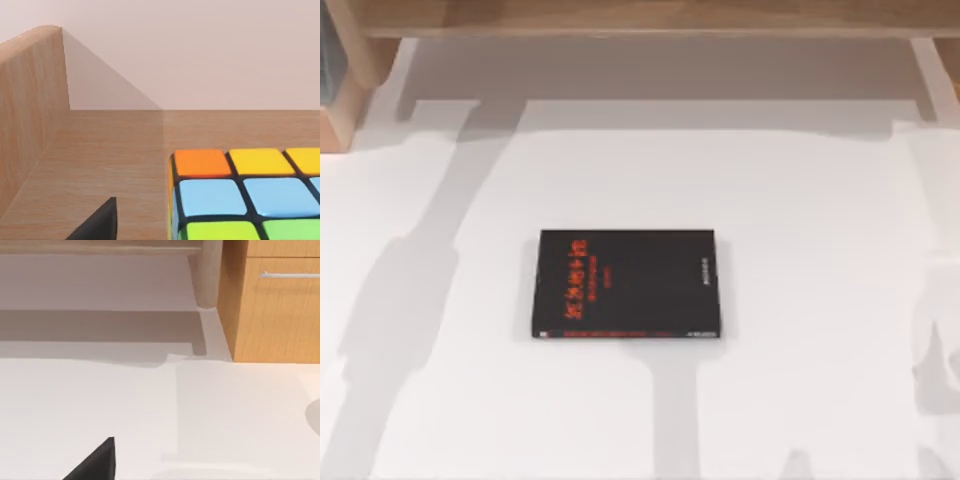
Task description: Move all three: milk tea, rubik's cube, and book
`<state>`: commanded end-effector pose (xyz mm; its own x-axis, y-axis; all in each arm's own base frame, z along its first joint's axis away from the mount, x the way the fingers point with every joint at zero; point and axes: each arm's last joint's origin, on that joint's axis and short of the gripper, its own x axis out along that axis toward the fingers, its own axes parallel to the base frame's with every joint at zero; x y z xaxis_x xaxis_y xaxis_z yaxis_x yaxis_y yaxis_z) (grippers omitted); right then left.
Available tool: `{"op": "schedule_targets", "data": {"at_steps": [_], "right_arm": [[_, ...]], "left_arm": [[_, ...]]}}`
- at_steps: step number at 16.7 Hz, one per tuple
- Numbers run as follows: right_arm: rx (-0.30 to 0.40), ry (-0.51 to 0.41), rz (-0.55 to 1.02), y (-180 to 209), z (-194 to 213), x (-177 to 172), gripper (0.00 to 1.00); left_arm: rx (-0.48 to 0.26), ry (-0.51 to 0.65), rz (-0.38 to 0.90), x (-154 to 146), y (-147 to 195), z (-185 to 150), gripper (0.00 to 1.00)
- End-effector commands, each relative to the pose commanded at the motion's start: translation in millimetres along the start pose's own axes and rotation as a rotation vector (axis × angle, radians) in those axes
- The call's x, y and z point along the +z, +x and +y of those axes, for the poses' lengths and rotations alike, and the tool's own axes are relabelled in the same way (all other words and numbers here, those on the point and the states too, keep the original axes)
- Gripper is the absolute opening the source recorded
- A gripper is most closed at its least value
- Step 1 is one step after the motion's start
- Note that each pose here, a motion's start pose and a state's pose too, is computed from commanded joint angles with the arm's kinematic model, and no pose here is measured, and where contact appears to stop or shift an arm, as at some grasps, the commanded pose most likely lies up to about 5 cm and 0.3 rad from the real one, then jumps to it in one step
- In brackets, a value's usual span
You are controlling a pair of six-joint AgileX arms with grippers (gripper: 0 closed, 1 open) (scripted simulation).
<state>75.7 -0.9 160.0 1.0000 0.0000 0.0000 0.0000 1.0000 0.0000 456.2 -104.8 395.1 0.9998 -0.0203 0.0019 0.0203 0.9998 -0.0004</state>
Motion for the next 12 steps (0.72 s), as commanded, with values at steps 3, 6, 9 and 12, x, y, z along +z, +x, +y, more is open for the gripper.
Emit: {"op": "schedule_targets", "data": {"at_steps": [3, 6, 9, 12], "right_arm": [[0.0, 0.0, 0.0, 0.0, 0.0, 0.0, 1.0], [0.0, 0.0, 0.0, 0.0, 0.0, 0.0, 1.0], [0.0, 0.0, 0.0, 0.0, 0.0, 0.0, 1.0], [0.0, 0.0, 0.0, 0.0, 0.0, 0.0, 1.0]], "left_arm": [[-0.001, 0.0, 0.0, 0.2, -0.2, -0.6, 1.0], [0.016, -0.013, -0.072, 20.8, -8.8, 12.4, 1.0], [0.115, -0.028, -0.217, 47.1, -21.0, 63.7, 1.0], [0.199, -0.006, -0.325, 39.7, -22.4, 133.0, 1.0]]}}
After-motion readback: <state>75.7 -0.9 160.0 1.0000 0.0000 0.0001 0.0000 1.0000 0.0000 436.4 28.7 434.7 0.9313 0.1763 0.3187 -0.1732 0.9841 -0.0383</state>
